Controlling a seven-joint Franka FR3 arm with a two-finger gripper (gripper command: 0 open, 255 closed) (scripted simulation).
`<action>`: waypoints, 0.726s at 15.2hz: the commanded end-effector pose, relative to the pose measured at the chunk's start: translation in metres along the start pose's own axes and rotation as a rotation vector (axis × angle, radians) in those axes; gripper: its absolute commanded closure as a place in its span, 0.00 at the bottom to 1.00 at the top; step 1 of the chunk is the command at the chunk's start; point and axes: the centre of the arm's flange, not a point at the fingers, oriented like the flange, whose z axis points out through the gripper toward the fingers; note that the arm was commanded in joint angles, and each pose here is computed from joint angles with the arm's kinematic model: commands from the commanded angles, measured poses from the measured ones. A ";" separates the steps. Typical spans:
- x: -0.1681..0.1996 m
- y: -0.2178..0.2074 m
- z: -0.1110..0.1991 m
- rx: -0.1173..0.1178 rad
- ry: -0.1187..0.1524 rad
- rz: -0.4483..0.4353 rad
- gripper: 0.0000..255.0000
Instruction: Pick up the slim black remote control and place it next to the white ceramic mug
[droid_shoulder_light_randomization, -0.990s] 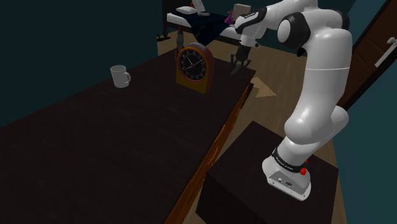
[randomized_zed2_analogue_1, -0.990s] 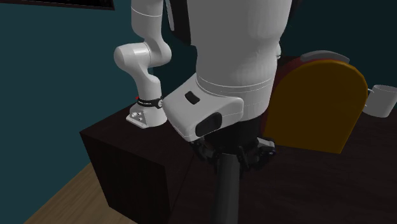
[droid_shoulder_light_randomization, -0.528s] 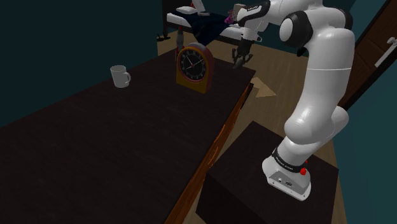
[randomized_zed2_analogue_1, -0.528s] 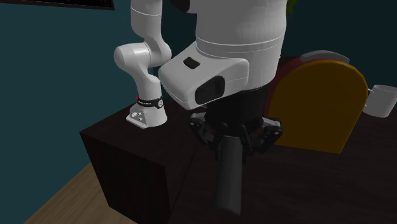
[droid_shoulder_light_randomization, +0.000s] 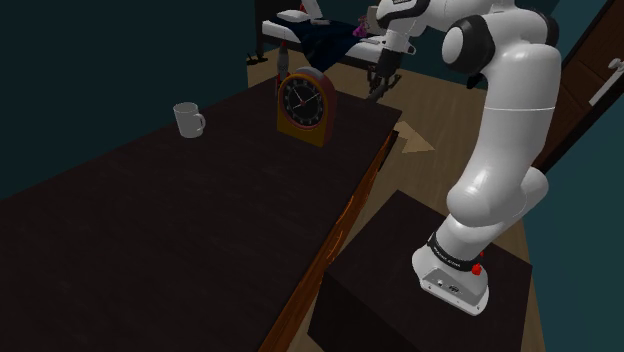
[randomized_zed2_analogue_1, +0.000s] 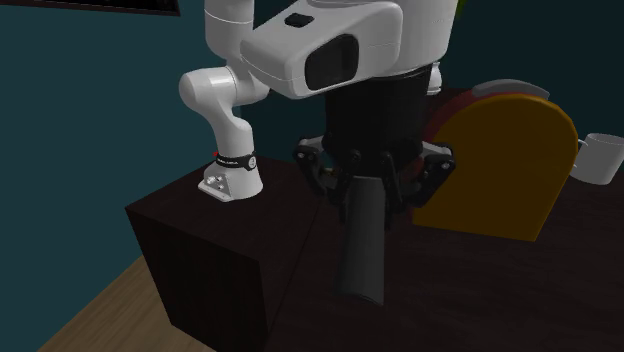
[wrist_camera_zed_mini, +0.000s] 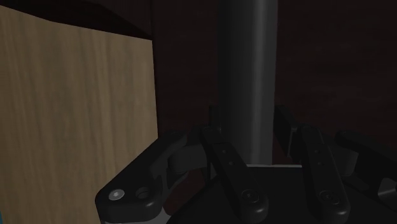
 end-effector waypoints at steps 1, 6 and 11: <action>-0.002 -0.001 -0.011 0.000 0.000 0.000 1.00; -0.017 -0.008 -0.026 0.000 0.000 0.000 1.00; -0.071 -0.044 -0.012 0.000 0.000 0.000 1.00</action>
